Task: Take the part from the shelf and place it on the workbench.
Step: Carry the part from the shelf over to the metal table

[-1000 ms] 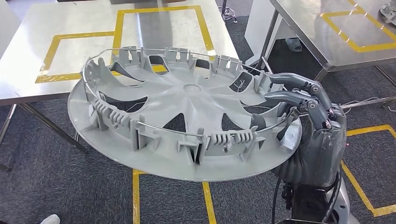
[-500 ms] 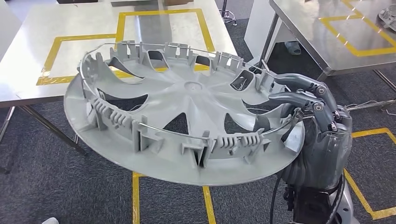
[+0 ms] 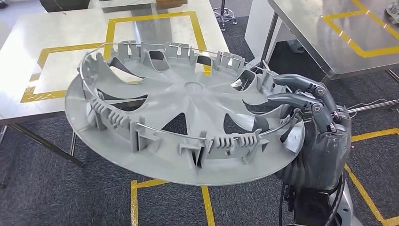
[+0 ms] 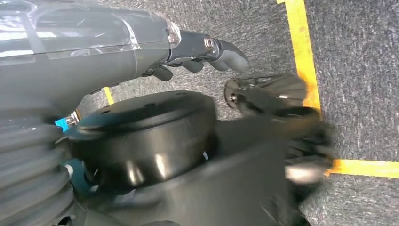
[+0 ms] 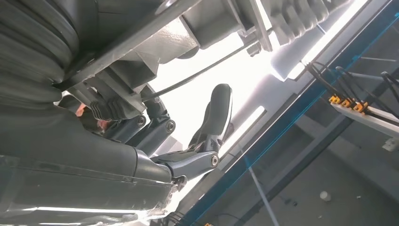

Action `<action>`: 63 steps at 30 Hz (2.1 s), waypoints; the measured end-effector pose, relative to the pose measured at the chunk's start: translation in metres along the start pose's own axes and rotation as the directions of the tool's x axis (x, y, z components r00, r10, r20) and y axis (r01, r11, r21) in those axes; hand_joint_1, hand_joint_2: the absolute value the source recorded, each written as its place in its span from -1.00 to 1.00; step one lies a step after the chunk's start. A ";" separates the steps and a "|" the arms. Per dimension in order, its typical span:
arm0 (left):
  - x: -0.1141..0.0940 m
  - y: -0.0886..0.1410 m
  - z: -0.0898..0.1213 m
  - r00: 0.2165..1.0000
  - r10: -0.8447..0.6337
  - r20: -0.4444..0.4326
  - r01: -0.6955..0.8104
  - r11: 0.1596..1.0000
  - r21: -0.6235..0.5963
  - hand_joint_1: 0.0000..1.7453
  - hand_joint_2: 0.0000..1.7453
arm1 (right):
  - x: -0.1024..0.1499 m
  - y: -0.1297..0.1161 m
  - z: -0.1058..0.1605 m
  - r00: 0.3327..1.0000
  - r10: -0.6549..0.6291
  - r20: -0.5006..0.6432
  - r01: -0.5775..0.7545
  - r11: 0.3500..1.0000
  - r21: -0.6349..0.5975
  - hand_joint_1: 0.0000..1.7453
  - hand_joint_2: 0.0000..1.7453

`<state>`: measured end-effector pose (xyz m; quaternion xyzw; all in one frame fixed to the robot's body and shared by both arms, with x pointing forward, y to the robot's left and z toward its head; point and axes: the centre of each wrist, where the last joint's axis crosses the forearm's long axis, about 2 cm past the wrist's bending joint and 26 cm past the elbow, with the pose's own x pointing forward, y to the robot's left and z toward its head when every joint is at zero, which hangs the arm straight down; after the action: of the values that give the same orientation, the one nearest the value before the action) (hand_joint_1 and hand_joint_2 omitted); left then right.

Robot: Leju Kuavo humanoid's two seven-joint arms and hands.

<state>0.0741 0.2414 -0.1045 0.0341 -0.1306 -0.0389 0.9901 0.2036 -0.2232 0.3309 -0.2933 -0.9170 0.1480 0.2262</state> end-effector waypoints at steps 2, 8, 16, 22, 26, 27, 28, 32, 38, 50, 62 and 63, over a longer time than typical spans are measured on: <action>-0.002 0.000 0.000 1.000 0.000 -0.004 0.000 1.000 0.000 -1.00 1.00 | 0.000 0.000 0.000 1.000 0.001 -0.001 -0.001 1.000 0.001 1.00 1.00; -0.005 0.000 0.000 1.000 -0.001 -0.011 0.001 1.000 0.001 -1.00 1.00 | 0.000 0.000 0.000 1.000 0.002 0.002 -0.002 1.000 -0.004 1.00 1.00; -0.010 0.001 0.001 1.000 -0.002 -0.017 0.002 1.000 0.002 -1.00 1.00 | -0.001 0.001 0.000 1.000 0.005 -0.002 -0.005 1.000 0.000 1.00 1.00; -0.011 -0.004 0.002 1.000 0.000 -0.022 0.000 1.000 -0.007 -1.00 1.00 | -0.002 0.001 0.002 1.000 0.005 -0.010 -0.005 1.000 0.007 1.00 1.00; -0.002 -0.005 0.001 1.000 0.000 -0.005 0.000 1.000 -0.009 -1.00 1.00 | -0.001 0.000 0.002 1.000 0.002 -0.005 -0.002 1.000 0.003 1.00 1.00; -0.001 -0.004 0.001 1.000 0.000 -0.001 0.000 1.000 -0.007 -1.00 1.00 | -0.001 0.000 0.002 1.000 0.002 -0.004 -0.002 1.000 0.003 1.00 1.00; 0.000 -0.004 0.001 1.000 0.000 0.001 0.000 1.000 -0.006 -1.00 1.00 | -0.001 0.000 0.002 1.000 0.002 -0.004 -0.002 1.000 0.003 1.00 1.00; -0.003 -0.003 0.001 1.000 -0.001 -0.004 0.001 1.000 -0.002 -1.00 1.00 | -0.001 0.000 0.002 1.000 0.001 -0.005 -0.001 1.000 0.003 1.00 1.00; -0.006 -0.002 0.001 1.000 0.000 -0.009 0.000 1.000 0.000 -1.00 1.00 | -0.001 0.000 0.003 1.000 0.002 -0.008 -0.002 1.000 0.002 1.00 1.00; -0.003 -0.003 0.001 1.000 0.003 -0.004 -0.003 1.000 -0.002 -1.00 1.00 | -0.003 -0.002 0.001 1.000 0.000 -0.016 -0.001 1.000 -0.024 1.00 1.00; -0.003 -0.001 0.000 1.000 -0.003 -0.013 0.003 1.000 -0.004 -1.00 1.00 | -0.004 -0.003 0.000 1.000 -0.002 -0.023 0.002 1.000 -0.002 1.00 1.00; -0.003 -0.001 0.000 1.000 -0.007 -0.015 0.007 1.000 -0.006 -1.00 1.00 | -0.005 -0.003 0.000 1.000 -0.002 -0.030 0.002 1.000 0.008 1.00 1.00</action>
<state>0.0715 0.2403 -0.1048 0.0321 -0.1230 -0.0426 0.9910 0.2057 -0.2281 0.3305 -0.2938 -0.9131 0.1472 0.2413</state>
